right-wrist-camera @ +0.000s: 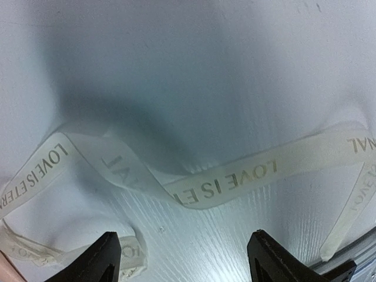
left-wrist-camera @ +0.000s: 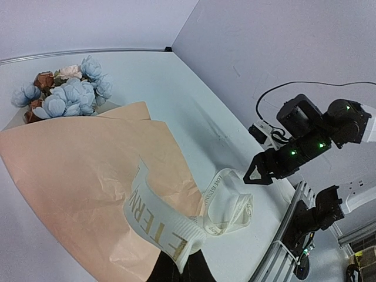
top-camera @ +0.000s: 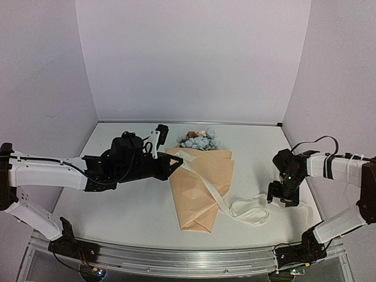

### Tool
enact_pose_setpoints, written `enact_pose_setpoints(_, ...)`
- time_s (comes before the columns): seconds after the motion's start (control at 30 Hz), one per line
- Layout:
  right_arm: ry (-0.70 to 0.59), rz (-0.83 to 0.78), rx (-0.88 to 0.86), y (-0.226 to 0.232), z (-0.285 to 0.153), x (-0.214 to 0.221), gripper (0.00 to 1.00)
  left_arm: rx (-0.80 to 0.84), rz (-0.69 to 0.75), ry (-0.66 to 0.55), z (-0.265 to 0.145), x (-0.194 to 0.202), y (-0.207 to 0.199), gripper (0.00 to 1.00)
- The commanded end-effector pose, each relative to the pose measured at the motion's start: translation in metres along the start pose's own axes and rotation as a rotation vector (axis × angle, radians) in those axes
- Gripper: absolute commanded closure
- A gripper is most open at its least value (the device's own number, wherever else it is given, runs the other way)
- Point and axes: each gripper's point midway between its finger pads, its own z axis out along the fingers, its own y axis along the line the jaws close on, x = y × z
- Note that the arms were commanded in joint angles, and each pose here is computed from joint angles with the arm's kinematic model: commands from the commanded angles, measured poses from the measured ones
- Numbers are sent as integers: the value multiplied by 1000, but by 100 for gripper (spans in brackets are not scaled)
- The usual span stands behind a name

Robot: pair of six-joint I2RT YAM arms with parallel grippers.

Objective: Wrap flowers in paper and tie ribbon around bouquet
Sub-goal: Straighten the ribbon at the center of the board.

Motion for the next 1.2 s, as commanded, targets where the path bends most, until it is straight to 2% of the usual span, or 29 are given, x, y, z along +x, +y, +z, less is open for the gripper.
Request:
enact_pose_setpoints(0.0,-42,-53,-66,23,3,-32,27,30,-2,-37,-8,-20,-13,100)
enact_pose_setpoints(0.17,-6,-38,-51,24,17,-33,34,18,-3,-37,-8,-22,-12,100)
enact_pose_setpoints(0.37,30,8,-24,14,31,-19,50,-44,-5,-61,-11,-31,-3,100)
enact_pose_setpoints(0.47,23,28,-19,10,31,-15,63,-107,-16,-88,-17,-39,5,100)
enact_pose_setpoints(0.53,7,42,-11,6,22,-17,77,-172,-32,-117,-26,-49,14,100)
enact_pose_setpoints(0.6,-9,51,1,1,8,-20,95,-253,-56,-159,-41,-63,23,100)
enact_pose_setpoints(0.63,-10,53,14,-3,-2,-20,100,-313,-72,-172,-49,-67,32,100)
enact_pose_setpoints(0.77,-51,45,82,-25,-45,-26,100,-563,-148,-264,-102,-86,68,100)
enact_pose_setpoints(0.87,-86,58,93,-40,-74,-26,100,-753,-173,-300,-144,-84,97,100)
enact_pose_setpoints(1.07,-133,77,149,-66,-105,-25,100,-1086,-261,-321,-222,-64,155,100)
enact_pose_setpoints(1.17,-117,105,171,-75,-109,-21,100,-1241,-314,-270,-253,-40,194,100)
